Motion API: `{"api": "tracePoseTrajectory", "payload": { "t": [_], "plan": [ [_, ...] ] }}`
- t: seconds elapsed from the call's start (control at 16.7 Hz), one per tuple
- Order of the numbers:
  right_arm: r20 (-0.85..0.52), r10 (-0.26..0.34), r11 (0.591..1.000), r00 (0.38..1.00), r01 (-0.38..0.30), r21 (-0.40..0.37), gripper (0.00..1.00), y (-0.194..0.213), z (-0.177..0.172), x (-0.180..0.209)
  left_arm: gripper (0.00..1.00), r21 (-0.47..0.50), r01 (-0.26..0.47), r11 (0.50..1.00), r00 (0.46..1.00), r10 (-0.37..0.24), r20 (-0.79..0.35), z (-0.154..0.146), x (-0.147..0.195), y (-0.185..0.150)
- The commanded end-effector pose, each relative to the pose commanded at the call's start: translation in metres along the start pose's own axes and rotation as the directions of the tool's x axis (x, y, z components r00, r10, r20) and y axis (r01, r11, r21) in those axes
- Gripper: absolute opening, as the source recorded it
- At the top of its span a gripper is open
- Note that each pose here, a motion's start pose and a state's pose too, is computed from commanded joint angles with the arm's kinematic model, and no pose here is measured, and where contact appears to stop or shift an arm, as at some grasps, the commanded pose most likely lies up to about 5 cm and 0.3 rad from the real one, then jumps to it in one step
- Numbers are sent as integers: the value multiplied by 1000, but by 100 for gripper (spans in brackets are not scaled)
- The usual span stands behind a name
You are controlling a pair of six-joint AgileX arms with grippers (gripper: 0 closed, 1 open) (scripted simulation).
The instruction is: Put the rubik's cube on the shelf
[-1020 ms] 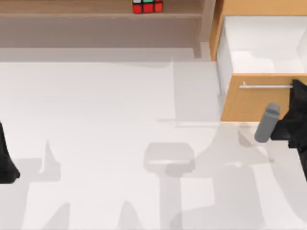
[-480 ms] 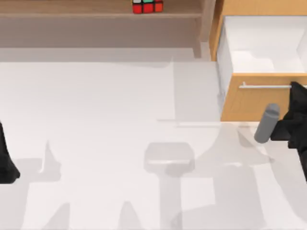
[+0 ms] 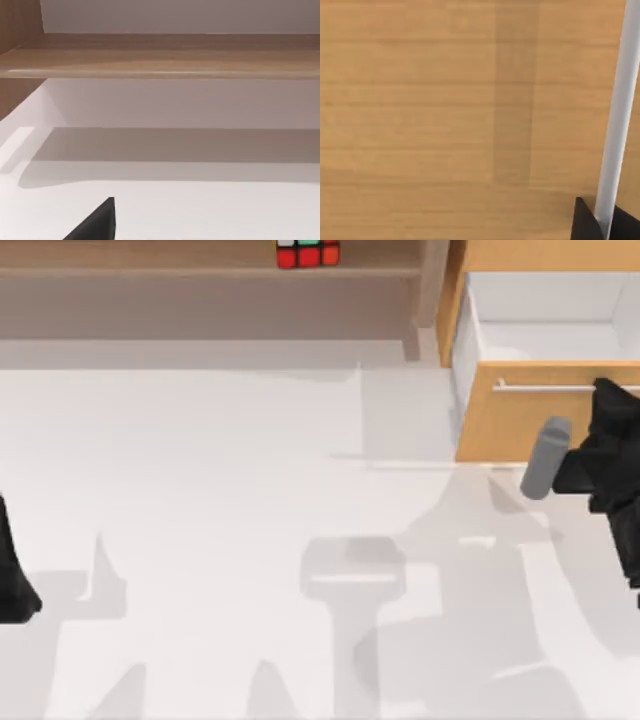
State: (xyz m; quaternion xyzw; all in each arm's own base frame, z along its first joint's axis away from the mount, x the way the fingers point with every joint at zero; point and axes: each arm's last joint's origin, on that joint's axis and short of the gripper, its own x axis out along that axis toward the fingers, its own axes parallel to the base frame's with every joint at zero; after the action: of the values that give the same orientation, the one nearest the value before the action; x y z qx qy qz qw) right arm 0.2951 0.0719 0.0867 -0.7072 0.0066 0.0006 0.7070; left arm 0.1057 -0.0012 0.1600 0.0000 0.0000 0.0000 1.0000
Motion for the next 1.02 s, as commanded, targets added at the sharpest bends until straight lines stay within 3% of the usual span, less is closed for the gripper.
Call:
{"api": "tracePoseTrajectory", "payload": {
  "t": [0.6, 1.02],
  "plan": [
    [-1, -7, 1000, 1000, 7, 5, 0, -2, 0, 22, 100, 0, 0, 1000, 1000, 0, 0, 0, 0, 0],
    [1, 3, 1000, 1000, -3, 2, 0, 0, 0, 68, 100, 0, 0, 1000, 1000, 0, 0, 0, 0, 0]
  ]
}}
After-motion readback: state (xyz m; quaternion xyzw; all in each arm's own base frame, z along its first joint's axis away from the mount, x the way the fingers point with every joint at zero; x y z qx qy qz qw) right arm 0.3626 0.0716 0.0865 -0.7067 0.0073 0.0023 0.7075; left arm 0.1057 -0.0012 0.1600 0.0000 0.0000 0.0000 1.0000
